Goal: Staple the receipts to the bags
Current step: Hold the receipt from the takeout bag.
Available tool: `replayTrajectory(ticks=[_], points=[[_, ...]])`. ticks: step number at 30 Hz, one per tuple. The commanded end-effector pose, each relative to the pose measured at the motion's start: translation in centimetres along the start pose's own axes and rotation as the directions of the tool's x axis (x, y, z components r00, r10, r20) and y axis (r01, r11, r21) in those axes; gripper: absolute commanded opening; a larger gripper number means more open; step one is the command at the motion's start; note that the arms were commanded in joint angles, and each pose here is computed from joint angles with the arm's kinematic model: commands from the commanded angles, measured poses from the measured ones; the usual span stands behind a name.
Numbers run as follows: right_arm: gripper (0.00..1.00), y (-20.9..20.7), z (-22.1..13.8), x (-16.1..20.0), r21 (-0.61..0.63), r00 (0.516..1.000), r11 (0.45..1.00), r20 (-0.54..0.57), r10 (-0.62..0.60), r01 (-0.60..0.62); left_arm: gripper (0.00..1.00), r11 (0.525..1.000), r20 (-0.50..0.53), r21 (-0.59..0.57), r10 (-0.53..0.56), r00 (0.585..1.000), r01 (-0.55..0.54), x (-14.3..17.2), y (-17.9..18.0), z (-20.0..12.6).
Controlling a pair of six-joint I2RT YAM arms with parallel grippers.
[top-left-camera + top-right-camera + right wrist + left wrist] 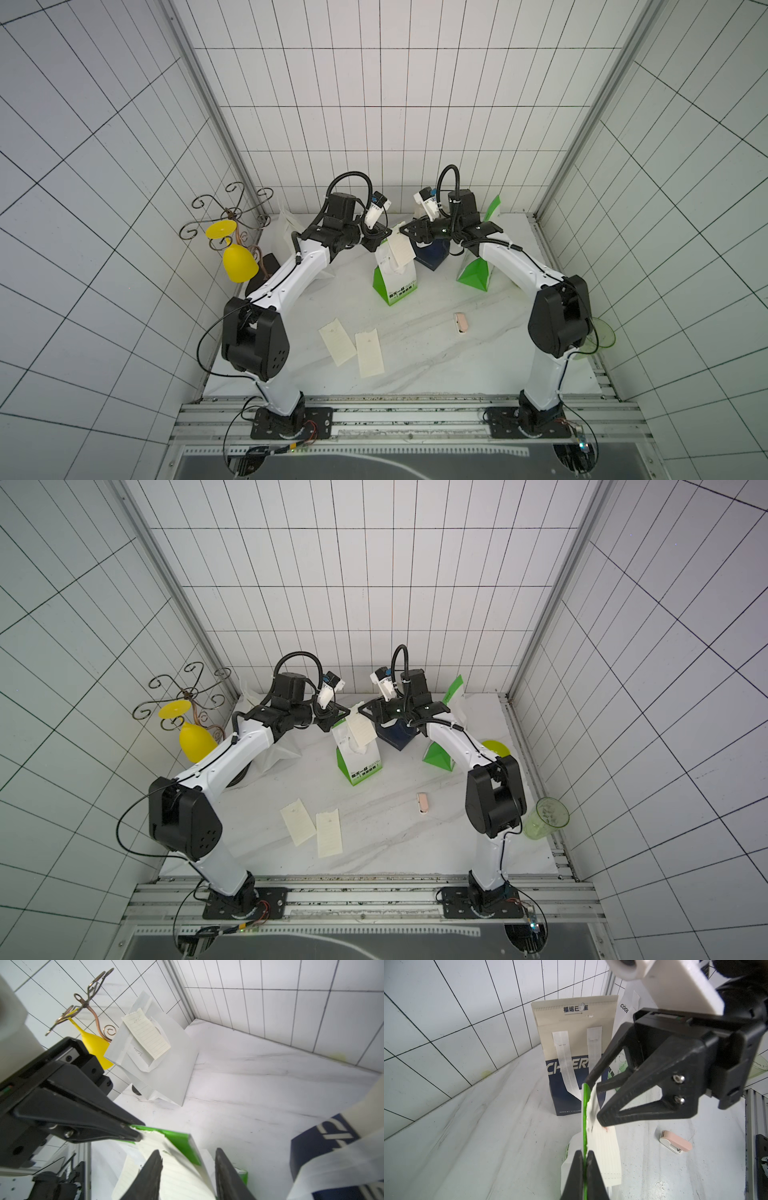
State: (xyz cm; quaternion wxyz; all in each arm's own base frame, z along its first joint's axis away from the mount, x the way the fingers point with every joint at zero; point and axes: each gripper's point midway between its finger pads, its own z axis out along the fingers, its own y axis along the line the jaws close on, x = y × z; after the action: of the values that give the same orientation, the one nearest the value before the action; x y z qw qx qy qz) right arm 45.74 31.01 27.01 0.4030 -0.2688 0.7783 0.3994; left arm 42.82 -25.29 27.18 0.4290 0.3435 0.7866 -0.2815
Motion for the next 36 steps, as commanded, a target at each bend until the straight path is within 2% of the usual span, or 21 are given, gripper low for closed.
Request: replayTrajectory(ticks=[1, 7, 11, 14, 18, 21, 24, 28, 36], points=[[0.46, -0.3, -2.7, -4.6, 0.128, 0.990, 0.992, 0.141, -0.026, 0.007, 0.00, 0.999, 0.022, 0.015, 0.044, 0.999, -0.045, -1.1, -0.9, -0.3], [0.56, -0.1, -6.7, -3.6, 0.227, 0.967, 0.967, 0.251, 0.052, -0.111, 0.00, 0.997, 0.031, -0.073, 0.012, 0.999, -0.010, -1.7, -0.8, -1.0], [0.58, -0.3, -9.9, 0.7, 0.318, 0.957, 0.924, 0.259, 0.128, -0.210, 0.00, 0.994, 0.036, -0.112, -0.007, 0.999, 0.011, -1.7, -1.6, -1.0], [0.60, -1.0, -11.4, 6.1, 0.386, 0.953, 0.876, 0.199, 0.227, -0.289, 0.00, 0.991, 0.028, -0.131, -0.018, 0.999, 0.021, -1.2, -2.0, -0.6], [0.61, -3.1, -13.2, 15.1, 0.561, 0.932, 0.766, 0.028, 0.361, -0.314, 0.00, 0.991, 0.014, -0.126, -0.042, 0.999, 0.043, -0.3, -2.1, 0.0], [0.61, -3.8, -14.6, 21.4, 0.660, 0.881, 0.694, -0.102, 0.463, -0.288, 0.00, 0.991, 0.034, -0.121, -0.051, 0.998, 0.055, -0.6, -2.2, 0.1], [0.61, -4.4, -16.2, 25.8, 0.733, 0.831, 0.634, -0.175, 0.528, -0.248, 0.00, 0.991, 0.023, -0.126, -0.049, 0.999, 0.052, -0.5, -2.0, 0.1], [0.62, -4.4, -16.3, 28.9, 0.755, 0.764, 0.619, -0.262, 0.590, -0.219, 0.00, 0.989, 0.000, -0.145, -0.040, 0.999, 0.040, 0.0, -1.7, 0.2], [0.61, -5.5, -14.9, 30.7, 0.784, 0.676, 0.598, -0.351, 0.648, -0.165, 0.00, 0.990, -0.012, -0.136, -0.040, 0.999, 0.038, 0.5, -1.8, 0.5]])
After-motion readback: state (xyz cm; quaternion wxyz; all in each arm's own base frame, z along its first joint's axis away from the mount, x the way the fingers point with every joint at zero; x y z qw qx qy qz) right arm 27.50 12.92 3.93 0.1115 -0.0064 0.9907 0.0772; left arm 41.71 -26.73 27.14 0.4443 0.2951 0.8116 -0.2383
